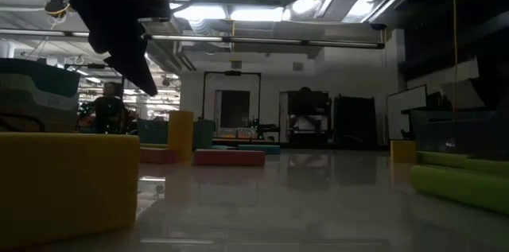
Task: Sort blocks
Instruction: Put the blue block into the blue bin
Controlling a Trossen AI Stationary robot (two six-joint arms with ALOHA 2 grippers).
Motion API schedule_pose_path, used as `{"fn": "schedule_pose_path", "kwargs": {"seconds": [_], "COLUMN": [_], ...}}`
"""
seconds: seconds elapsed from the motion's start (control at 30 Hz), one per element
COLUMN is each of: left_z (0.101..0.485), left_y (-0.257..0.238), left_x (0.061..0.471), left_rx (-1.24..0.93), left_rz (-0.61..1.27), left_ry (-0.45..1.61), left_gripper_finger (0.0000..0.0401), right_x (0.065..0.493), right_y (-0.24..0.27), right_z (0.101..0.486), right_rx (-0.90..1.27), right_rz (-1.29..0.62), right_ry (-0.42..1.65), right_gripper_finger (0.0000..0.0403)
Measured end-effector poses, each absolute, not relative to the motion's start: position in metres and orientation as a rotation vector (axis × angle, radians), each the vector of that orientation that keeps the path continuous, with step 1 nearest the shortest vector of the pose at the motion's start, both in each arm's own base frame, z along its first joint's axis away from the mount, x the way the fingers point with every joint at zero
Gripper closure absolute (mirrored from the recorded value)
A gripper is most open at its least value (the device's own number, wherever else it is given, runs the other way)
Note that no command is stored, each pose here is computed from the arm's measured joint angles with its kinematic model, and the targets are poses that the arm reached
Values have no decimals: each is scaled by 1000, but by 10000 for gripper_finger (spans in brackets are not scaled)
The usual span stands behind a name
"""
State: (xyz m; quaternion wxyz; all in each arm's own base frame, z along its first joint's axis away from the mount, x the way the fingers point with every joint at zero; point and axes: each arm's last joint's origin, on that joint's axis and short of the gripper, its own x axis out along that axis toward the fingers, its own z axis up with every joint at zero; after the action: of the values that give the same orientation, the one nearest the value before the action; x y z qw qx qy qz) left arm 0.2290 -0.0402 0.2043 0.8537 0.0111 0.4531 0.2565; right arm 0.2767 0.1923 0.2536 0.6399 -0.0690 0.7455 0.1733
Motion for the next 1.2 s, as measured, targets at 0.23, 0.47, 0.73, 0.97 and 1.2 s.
{"fn": "schedule_pose_path", "kwargs": {"seconds": [0.23,0.47,0.73,0.97,1.2], "left_z": [204,204,204,204,204], "left_y": [-38,-38,-38,-38,-38], "left_x": [229,229,229,229,229], "left_rx": [1,-2,-2,-2,17], "left_rz": [538,540,540,541,531], "left_ry": [959,959,959,960,964], "left_gripper_finger": [215,215,215,215,215], "right_x": [246,238,239,239,233], "right_y": [224,230,231,236,245], "right_z": [254,254,250,244,242], "right_rx": [-239,-317,-215,-169,-153], "right_rz": [325,303,167,168,178], "right_ry": [1730,1703,1733,1770,1769], "right_gripper_finger": [288,288,287,284,283]}}
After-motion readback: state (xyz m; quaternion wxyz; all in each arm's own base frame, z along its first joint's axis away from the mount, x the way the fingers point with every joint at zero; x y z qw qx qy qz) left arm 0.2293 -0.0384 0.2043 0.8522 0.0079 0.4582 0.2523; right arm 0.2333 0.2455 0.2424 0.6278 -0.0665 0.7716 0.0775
